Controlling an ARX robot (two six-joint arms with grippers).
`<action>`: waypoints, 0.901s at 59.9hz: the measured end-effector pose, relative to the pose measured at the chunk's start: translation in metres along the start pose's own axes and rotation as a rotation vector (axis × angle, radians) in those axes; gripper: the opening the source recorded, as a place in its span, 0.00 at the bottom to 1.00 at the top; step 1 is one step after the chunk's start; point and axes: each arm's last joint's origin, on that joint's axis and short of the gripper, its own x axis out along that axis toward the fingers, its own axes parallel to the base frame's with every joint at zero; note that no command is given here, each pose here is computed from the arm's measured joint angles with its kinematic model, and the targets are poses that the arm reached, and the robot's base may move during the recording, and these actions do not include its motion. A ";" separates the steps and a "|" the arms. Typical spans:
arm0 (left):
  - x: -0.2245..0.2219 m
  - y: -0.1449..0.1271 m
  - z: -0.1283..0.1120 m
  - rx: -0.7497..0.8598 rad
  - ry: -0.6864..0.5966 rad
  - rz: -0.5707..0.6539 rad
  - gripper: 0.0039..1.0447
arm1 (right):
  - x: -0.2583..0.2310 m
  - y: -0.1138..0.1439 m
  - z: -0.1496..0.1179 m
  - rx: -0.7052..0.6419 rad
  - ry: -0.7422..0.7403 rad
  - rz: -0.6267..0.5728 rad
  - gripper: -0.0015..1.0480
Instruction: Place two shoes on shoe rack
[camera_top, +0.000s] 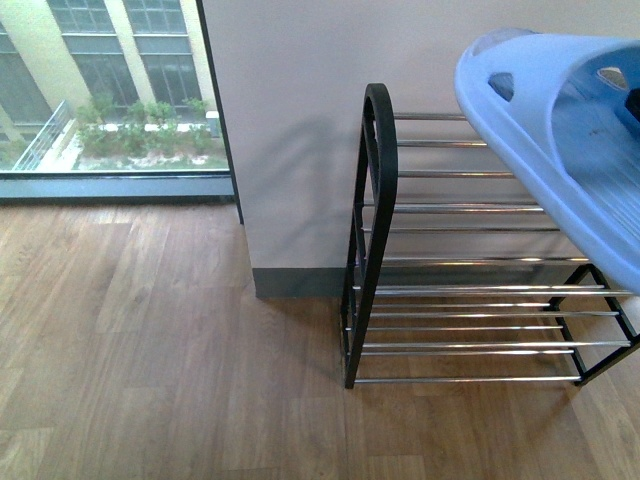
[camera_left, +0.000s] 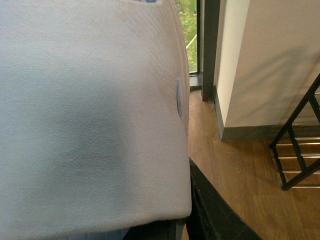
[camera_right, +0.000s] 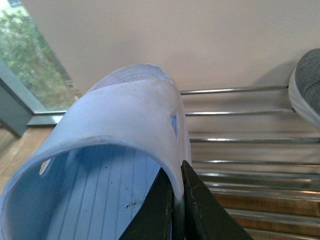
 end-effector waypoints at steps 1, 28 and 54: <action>0.000 0.000 0.000 0.000 0.000 0.000 0.01 | 0.007 -0.001 0.001 -0.009 0.001 -0.012 0.02; 0.000 0.000 0.000 0.000 0.000 0.000 0.01 | 0.111 -0.051 -0.005 -0.043 0.071 -0.230 0.02; 0.000 0.000 0.000 0.000 0.000 0.000 0.01 | 0.145 -0.075 -0.024 -0.068 0.096 -0.444 0.02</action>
